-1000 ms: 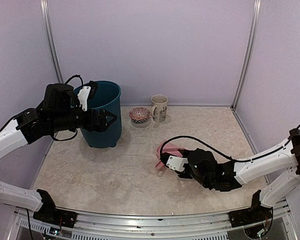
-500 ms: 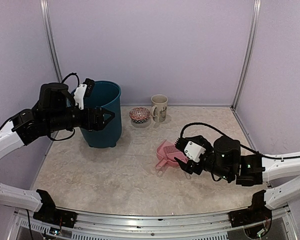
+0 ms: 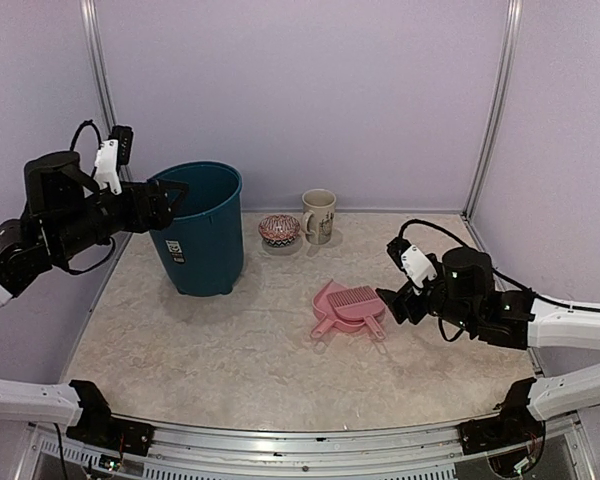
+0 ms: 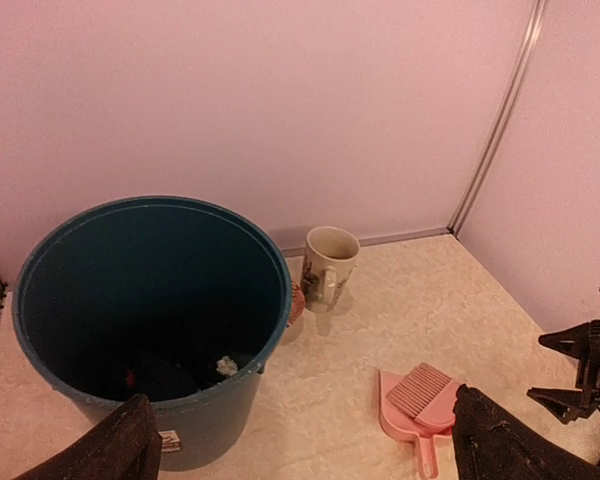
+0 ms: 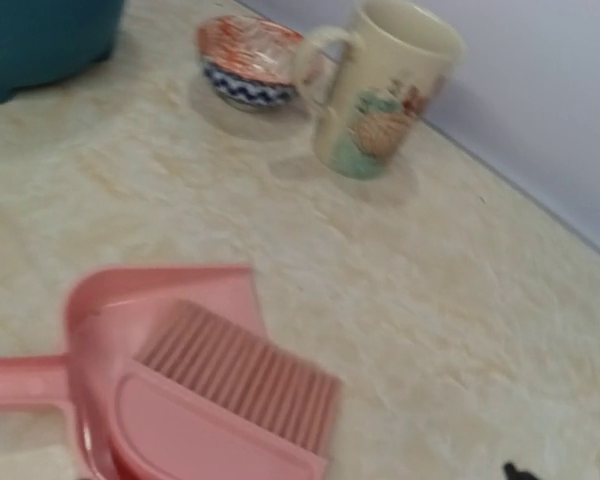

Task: Sweep away the paper scraps from the table
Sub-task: Reset both arms

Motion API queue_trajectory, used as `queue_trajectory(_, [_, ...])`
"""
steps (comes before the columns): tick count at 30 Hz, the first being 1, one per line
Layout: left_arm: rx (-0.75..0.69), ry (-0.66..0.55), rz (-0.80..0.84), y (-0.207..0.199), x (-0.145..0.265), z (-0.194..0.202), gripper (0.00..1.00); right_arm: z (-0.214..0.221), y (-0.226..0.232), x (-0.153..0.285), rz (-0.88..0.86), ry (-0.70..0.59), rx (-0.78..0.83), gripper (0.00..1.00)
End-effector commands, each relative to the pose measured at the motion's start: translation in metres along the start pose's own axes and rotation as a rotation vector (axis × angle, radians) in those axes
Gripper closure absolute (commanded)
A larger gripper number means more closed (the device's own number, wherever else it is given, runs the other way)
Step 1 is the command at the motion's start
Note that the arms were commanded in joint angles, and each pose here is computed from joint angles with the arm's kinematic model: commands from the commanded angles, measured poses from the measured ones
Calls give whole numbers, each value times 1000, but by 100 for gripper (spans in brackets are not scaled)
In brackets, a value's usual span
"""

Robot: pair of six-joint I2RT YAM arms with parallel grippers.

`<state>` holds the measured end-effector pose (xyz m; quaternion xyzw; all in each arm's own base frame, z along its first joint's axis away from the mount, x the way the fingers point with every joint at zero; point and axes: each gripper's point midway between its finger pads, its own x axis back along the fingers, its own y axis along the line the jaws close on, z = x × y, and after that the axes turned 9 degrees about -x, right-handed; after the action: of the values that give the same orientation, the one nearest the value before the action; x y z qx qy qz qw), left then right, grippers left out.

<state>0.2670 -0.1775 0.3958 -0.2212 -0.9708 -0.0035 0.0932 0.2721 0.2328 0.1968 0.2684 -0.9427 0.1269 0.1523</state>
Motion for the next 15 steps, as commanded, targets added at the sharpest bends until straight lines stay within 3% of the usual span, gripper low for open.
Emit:
queue_trajectory(1, [14,-90,-198,45,17,-22,1,-18,-26,5,21,-40,-148,11])
queue_trajectory(9, [129,-96,-503,130,29,-6,1,-11,-78,5,127,-43,-275,6])
queue_trajectory(15, [181,-7,-695,183,31,29,1,-6,-106,4,216,-45,-300,5])
